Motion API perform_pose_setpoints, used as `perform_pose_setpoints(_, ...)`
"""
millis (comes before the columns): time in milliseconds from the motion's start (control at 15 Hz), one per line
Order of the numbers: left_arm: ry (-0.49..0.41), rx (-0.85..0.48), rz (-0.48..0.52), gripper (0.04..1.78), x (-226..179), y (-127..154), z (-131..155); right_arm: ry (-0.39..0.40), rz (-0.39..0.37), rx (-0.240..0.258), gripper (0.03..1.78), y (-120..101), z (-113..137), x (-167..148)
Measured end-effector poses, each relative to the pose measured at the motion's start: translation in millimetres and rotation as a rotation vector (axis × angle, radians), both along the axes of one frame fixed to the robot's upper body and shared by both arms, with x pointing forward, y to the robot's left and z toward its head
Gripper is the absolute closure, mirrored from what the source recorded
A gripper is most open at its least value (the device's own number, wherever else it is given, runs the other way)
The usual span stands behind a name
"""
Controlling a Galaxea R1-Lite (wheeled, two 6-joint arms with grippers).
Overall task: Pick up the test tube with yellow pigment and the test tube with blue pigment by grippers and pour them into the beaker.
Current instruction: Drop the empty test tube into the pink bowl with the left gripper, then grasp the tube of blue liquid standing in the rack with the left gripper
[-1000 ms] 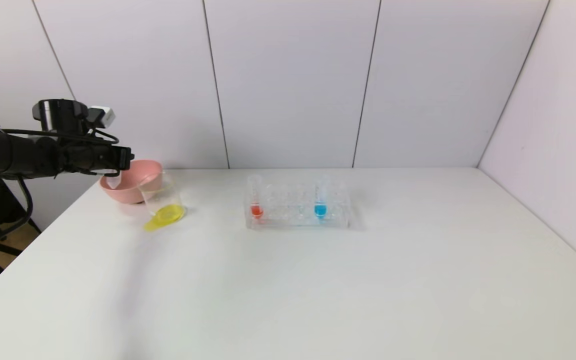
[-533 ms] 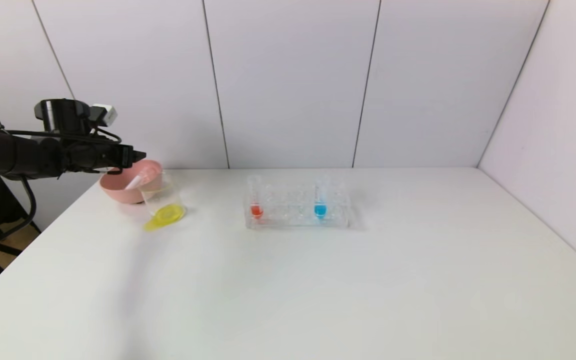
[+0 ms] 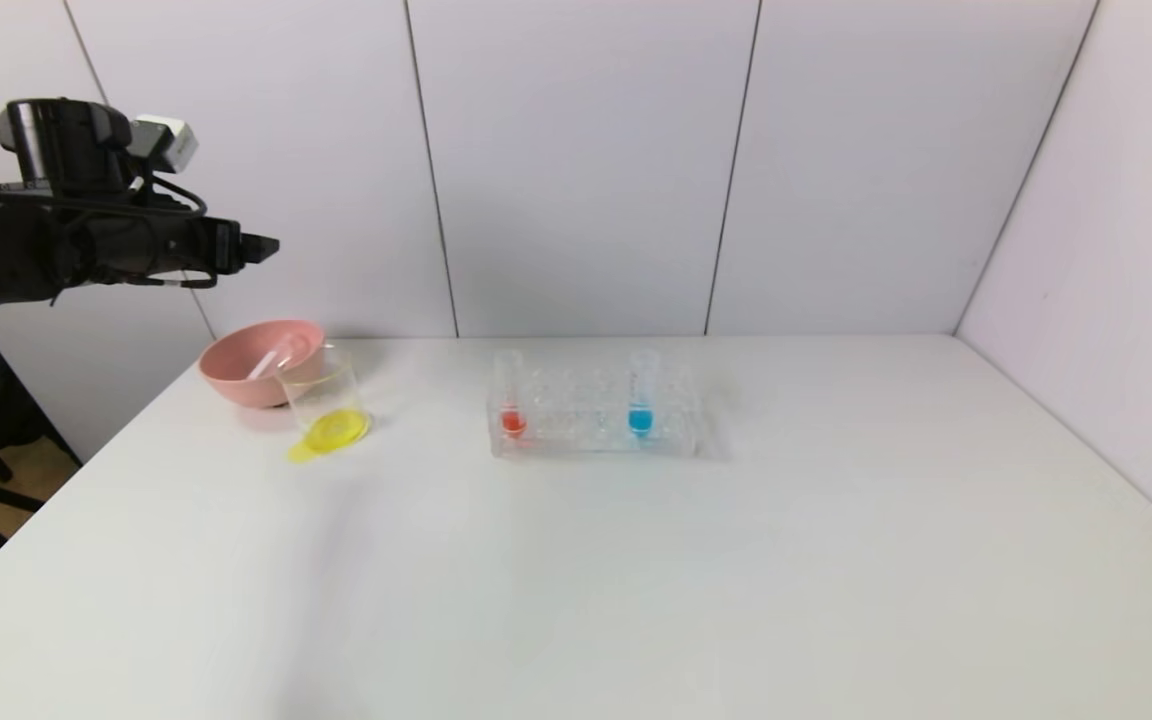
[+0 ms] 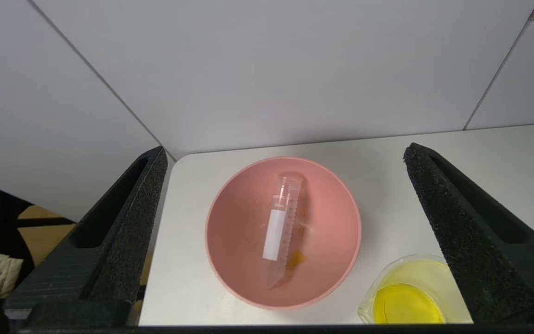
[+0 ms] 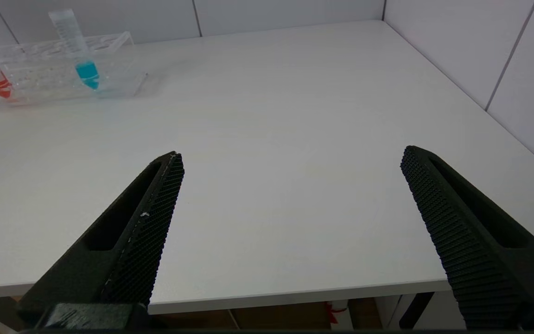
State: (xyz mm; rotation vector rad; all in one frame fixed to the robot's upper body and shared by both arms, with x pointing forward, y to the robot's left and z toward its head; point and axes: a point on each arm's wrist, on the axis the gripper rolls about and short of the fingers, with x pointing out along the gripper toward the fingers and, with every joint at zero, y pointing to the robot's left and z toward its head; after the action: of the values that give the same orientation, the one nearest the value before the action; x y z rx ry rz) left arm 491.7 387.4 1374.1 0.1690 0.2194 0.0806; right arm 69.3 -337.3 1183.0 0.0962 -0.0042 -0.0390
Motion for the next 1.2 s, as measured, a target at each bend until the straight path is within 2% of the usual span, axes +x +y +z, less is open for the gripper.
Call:
perform_pose_setpoints(333,0.030,0.024,0.079,0.04,-69.2,-27.3,40.6,0.000,0.000,0.000,0.10,0.0,0.0,0.0)
perform_pose_setpoints(533,0.034,-0.022,0.107,0.04,-123.5,-42.6,50.3,0.000,-0.001,0.000,0.10,0.0,0.0,0.0)
perform_pose_setpoints(867,-0.014,-0.063,0.111,0.04,-205.5,-50.4,52.7,0.000,0.000,0.000,0.10,0.0,0.0,0.0)
perform_pose_setpoints(1200,-0.044,-0.070,0.087,0.04,-267.4,-51.9,34.8,0.000,0.000,0.000,0.10,0.0,0.0,0.0)
